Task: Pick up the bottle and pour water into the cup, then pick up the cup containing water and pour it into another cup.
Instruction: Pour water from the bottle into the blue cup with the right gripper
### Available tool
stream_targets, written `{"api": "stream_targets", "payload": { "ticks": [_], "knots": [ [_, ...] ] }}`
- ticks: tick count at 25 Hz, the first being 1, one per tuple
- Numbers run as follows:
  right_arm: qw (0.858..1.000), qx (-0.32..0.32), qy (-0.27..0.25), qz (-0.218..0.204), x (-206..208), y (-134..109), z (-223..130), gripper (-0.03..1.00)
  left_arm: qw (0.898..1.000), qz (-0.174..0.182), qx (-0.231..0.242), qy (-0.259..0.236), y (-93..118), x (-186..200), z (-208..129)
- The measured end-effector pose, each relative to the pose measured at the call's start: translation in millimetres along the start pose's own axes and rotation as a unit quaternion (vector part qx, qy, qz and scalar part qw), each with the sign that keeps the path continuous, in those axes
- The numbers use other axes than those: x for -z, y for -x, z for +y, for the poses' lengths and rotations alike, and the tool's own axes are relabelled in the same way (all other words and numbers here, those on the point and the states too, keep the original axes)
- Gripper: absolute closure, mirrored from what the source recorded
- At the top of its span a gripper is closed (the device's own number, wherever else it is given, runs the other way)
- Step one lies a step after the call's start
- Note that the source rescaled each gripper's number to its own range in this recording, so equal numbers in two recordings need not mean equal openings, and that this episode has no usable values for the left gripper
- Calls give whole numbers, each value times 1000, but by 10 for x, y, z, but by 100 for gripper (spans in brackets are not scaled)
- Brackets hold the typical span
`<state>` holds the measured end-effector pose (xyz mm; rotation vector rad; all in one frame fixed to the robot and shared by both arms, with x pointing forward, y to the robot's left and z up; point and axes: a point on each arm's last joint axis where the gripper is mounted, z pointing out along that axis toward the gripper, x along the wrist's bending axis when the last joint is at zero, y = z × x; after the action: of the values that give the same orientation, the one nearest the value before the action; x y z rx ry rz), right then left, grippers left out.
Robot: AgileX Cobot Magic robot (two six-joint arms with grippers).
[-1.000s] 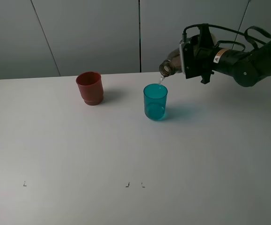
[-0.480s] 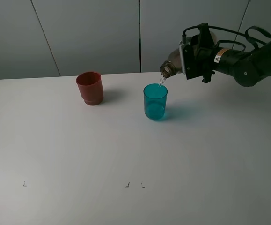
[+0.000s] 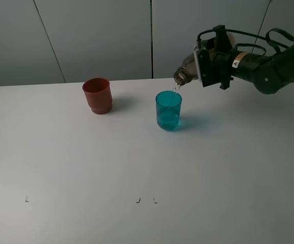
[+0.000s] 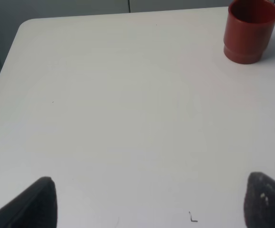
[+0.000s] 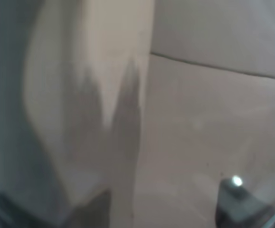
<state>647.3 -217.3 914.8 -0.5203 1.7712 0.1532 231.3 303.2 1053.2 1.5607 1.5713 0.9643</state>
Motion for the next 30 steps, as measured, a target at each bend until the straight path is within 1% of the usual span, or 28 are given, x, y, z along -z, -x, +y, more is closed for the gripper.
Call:
{"api": "stream_targets", "payload": {
  "ticks": [13, 30],
  "knots": [
    [1000, 19, 0, -2, 0, 4, 0, 97, 1000, 0, 0, 0, 0, 0, 0],
    [1000, 21, 0, -4, 0, 8, 0, 97, 1000, 0, 0, 0, 0, 0, 0]
  ]
}}
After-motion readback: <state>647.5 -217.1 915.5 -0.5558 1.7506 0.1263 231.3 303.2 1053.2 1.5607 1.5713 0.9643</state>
